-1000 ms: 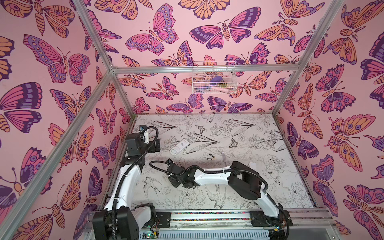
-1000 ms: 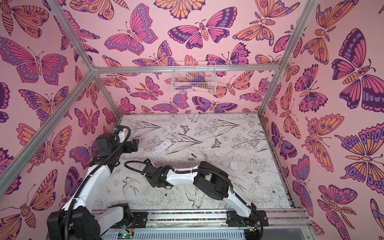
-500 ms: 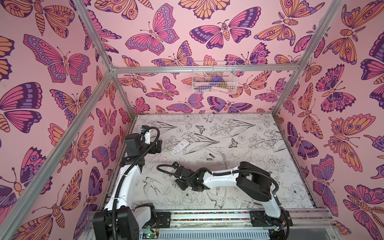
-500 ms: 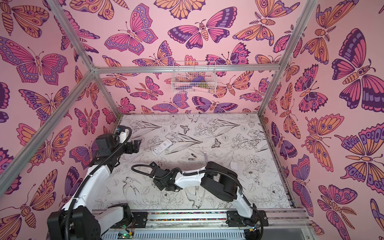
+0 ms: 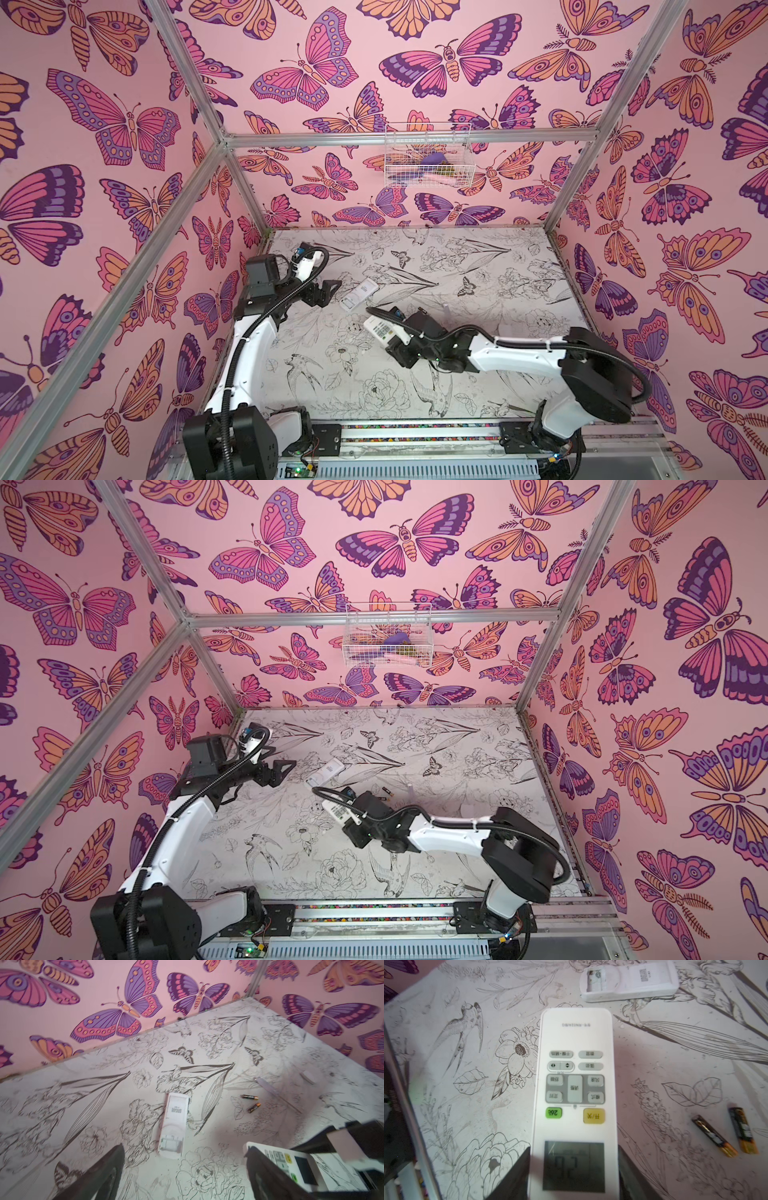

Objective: Unload the batteries from the remote control
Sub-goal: 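Lift the display remote with the right gripper and carry it toward the left gripper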

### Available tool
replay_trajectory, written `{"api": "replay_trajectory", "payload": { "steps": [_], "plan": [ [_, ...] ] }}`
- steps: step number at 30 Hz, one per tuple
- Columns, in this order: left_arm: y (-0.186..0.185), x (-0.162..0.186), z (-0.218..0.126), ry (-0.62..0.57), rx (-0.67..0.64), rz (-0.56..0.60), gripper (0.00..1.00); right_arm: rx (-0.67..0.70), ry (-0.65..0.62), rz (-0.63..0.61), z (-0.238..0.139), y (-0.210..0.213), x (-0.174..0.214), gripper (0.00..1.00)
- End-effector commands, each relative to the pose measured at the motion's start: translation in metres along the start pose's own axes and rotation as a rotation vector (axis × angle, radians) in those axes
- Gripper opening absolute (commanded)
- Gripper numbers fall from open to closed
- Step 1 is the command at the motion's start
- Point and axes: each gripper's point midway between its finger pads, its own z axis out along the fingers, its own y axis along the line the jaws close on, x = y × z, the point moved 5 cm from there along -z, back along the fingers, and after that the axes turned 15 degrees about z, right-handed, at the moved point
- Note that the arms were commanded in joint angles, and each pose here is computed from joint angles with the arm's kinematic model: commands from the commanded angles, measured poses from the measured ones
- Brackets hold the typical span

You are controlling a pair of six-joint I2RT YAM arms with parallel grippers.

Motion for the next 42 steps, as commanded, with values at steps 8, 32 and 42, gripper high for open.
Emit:
{"api": "replay_trajectory", "payload": {
  "steps": [8,32,42],
  "plan": [
    [-0.047,-0.024,0.008,-0.151,0.430,0.358,0.91,-0.364,-0.012,0.032,-0.069,-0.017,-0.040,0.08],
    [-0.105,-0.032,0.058,-0.471,0.695,1.208,0.84,-0.755,0.092,0.095,-0.087,-0.041,-0.059,0.06],
    [-0.120,-0.030,0.064,-0.612,0.720,1.203,0.68,-0.778,0.109,0.101,-0.080,-0.037,-0.062,0.05]
  ]
}}
